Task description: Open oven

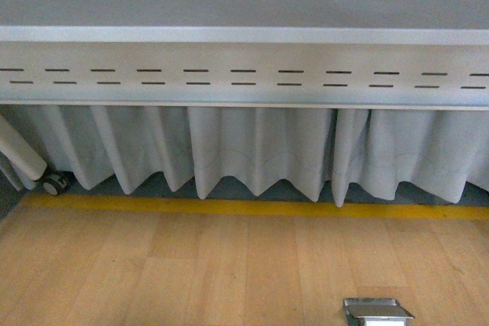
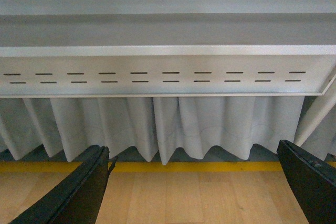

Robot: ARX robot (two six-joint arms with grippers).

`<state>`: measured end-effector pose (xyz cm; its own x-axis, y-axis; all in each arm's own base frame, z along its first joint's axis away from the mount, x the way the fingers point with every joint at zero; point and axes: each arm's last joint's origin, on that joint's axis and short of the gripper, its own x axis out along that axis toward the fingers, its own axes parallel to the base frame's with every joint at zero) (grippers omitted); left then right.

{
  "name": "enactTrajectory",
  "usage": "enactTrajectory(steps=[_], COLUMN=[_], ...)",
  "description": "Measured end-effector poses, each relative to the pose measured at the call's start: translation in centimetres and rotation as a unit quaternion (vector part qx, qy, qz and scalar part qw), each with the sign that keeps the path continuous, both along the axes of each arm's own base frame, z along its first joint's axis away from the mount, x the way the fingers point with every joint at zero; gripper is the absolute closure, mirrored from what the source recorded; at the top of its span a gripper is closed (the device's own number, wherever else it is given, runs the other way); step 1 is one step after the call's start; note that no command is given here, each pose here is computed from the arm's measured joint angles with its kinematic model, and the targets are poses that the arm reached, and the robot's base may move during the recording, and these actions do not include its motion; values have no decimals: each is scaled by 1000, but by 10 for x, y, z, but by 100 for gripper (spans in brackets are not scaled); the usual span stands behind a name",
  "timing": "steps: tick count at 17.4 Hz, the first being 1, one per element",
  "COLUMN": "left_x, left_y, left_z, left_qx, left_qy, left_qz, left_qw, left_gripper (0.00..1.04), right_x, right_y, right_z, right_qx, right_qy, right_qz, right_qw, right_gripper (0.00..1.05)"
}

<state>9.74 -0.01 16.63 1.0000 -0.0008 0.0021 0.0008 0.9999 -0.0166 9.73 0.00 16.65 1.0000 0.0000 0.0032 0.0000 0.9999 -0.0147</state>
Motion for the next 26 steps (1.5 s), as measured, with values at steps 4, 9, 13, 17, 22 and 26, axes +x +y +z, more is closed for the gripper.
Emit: enactTrajectory(steps=[4, 9, 13, 17, 22, 26], left_x=[0, 0, 0, 0, 0, 0], left_y=[0, 0, 0, 0, 0, 0], left_z=[0, 0, 0, 0, 0, 0], left_qx=[0, 0, 0, 0, 1, 1], left_qy=[0, 0, 0, 1, 0, 0], left_qz=[0, 0, 0, 1, 0, 0], left_qw=[1000, 1000, 1000, 1000, 1000, 1000], left_gripper=[7, 7, 7, 7, 7, 7], right_x=[0, 0, 0, 0, 0, 0], right_y=[0, 0, 0, 0, 0, 0], right_z=[0, 0, 0, 0, 0, 0], right_qx=[0, 0, 0, 0, 0, 0], right_qy=[0, 0, 0, 0, 0, 0], right_qz=[0, 0, 0, 0, 0, 0], right_qw=[1000, 1000, 1000, 1000, 1000, 1000], right_gripper=[7, 7, 7, 7, 7, 7])
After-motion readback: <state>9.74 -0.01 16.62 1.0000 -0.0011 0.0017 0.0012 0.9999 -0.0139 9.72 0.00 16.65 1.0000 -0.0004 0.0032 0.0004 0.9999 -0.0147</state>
